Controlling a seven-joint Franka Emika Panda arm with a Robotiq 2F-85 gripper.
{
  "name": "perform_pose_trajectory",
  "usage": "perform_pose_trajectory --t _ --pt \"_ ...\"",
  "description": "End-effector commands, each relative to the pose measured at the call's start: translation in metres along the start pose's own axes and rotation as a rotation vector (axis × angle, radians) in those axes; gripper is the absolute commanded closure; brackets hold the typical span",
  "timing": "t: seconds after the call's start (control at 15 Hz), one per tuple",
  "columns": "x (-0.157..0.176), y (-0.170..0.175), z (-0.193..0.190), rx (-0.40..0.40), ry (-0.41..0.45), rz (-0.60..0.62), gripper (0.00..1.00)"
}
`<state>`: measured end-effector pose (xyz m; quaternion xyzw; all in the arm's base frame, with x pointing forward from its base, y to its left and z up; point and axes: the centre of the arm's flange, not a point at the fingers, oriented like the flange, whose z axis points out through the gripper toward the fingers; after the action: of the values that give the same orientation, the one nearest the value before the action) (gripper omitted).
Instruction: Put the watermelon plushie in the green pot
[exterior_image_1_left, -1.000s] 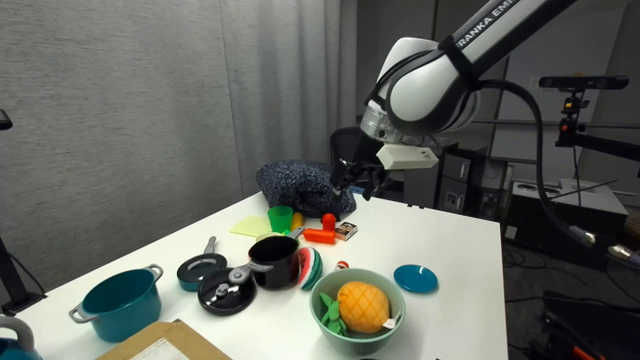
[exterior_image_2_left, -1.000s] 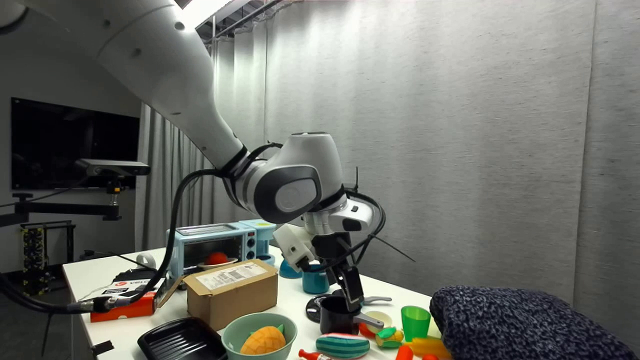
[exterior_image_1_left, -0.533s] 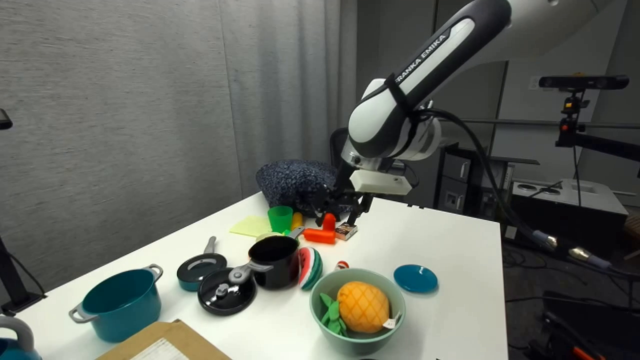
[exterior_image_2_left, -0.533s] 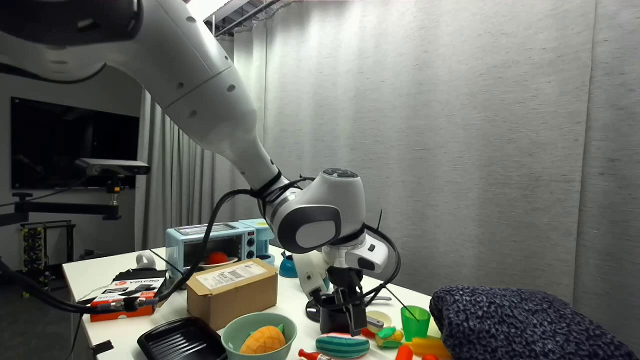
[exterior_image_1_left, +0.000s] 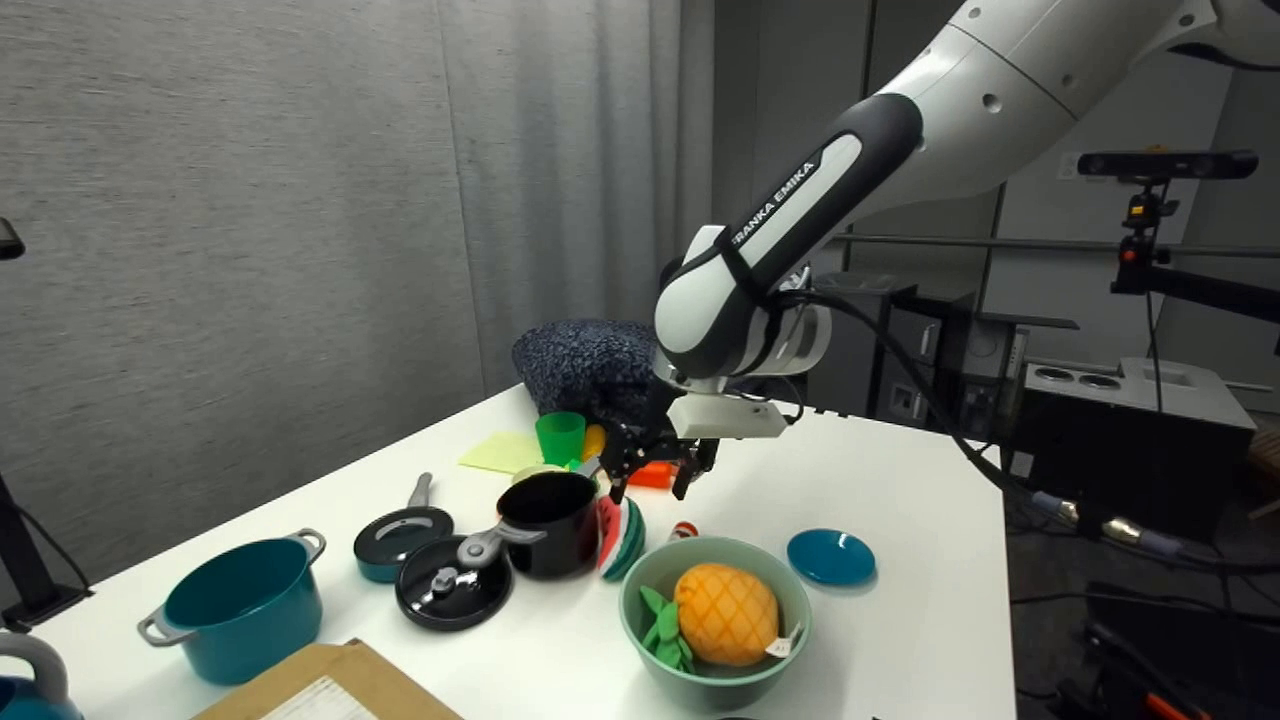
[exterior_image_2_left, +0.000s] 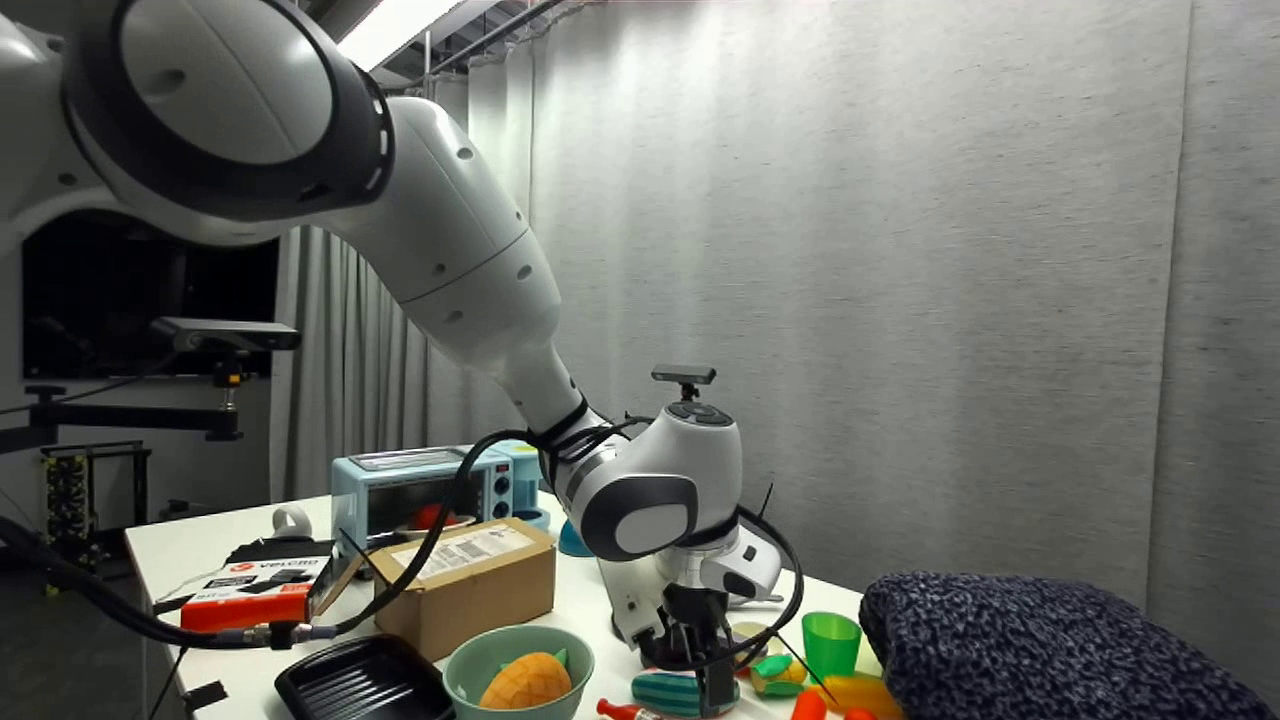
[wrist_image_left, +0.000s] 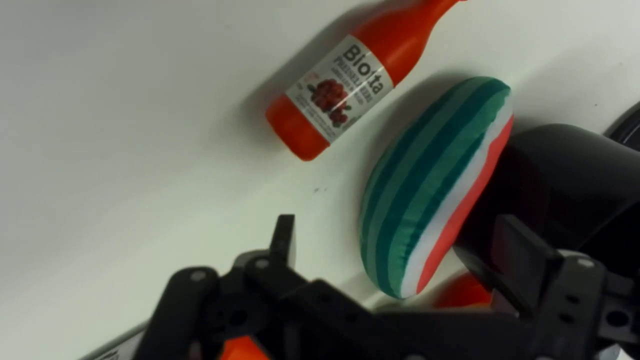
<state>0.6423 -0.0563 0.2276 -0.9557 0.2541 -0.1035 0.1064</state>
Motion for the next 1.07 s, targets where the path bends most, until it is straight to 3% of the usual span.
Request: perform_pose_trajectory --t 0.0,0.47,0.8,1.0 --pt "0.014 -0.019 0.015 0.040 -0.010 0.001 0.00" --pt "0.008 -0.034 0.030 -0.004 -0.011 -0.052 0.00" --pt "0.013 -0.020 0.028 -0.104 -0.005 -0.102 0.00" --pt "0.022 -0.003 0.025 -0.122 0.028 -0.105 0.00"
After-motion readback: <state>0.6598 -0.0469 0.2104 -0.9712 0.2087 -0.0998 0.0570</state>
